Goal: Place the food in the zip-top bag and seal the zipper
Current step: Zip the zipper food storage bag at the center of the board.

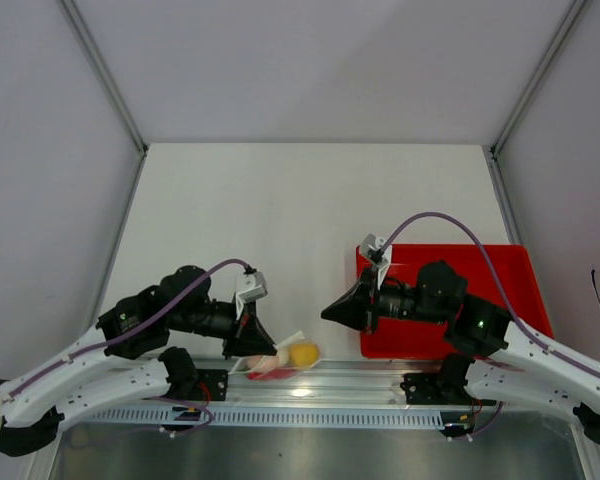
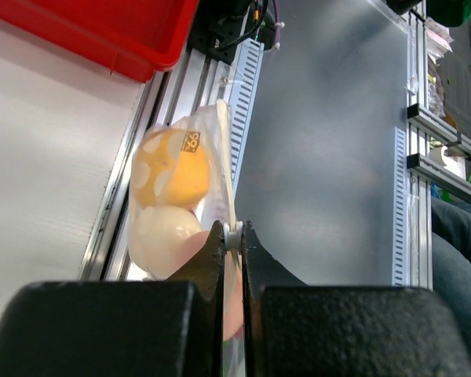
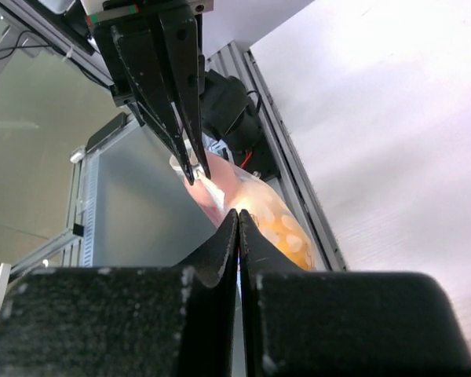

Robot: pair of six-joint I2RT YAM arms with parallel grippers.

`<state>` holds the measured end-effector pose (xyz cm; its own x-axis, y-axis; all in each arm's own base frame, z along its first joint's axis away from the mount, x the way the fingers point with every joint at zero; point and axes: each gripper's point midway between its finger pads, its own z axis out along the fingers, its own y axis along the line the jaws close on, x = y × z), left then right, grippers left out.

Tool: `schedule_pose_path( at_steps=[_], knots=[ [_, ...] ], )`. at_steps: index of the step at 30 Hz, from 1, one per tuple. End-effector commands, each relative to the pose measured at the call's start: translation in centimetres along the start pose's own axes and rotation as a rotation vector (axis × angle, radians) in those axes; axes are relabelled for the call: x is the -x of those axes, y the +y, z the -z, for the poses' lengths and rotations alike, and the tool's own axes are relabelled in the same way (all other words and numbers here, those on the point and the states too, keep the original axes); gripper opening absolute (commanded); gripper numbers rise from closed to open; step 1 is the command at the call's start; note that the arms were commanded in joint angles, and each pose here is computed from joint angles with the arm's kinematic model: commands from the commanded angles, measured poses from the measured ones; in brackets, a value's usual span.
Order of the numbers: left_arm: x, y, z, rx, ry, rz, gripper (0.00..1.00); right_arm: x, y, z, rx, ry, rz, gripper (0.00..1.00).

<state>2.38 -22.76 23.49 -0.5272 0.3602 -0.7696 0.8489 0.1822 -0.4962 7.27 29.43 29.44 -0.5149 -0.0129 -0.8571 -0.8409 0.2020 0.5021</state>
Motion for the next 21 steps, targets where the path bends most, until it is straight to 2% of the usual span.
schedule_pose_path(
  at_steps=[1, 2, 3, 4, 7, 12, 16, 21],
  knots=[
    [0.3, -0.8, 0.4, -0.023, 0.000, 0.014, 0.01, 0.2, 1.7, -0.1, 0.093, 0.061, 0.041, 0.00],
    [0.5, -1.3, 0.4, -0.048, 0.002, 0.008, 0.01, 0.1, 1.8, -0.5, 0.107, 0.086, 0.062, 0.07],
    [0.8, -1.6, 0.5, -0.059, -0.002, -0.001, 0.01, -0.5, 2.2, -0.4, 0.136, 0.132, 0.066, 0.18],
    [0.8, -1.4, 0.3, -0.058, 0.008, 0.003, 0.01, -0.8, 2.5, -0.5, 0.158, 0.160, 0.077, 0.38],
    [1.1, -1.6, 0.3, -0.065, 0.017, -0.005, 0.00, -1.3, 3.4, -1.2, 0.236, 0.242, 0.103, 0.53],
    [1.2, -1.6, 0.3, -0.061, 0.015, 0.006, 0.01, -2.0, 5.9, -2.4, 0.410, 0.325, 0.108, 0.56],
    [1.6, -2.0, 0.5, -0.073, -0.009, 0.003, 0.01, -3.4, 5.2, -3.2, 0.367, 0.390, 0.108, 0.54],
    [1.8, -2.1, 0.4, -0.083, -0.009, 0.005, 0.01, -4.3, 5.4, -4.0, 0.368, 0.405, 0.096, 0.50]
  ],
)
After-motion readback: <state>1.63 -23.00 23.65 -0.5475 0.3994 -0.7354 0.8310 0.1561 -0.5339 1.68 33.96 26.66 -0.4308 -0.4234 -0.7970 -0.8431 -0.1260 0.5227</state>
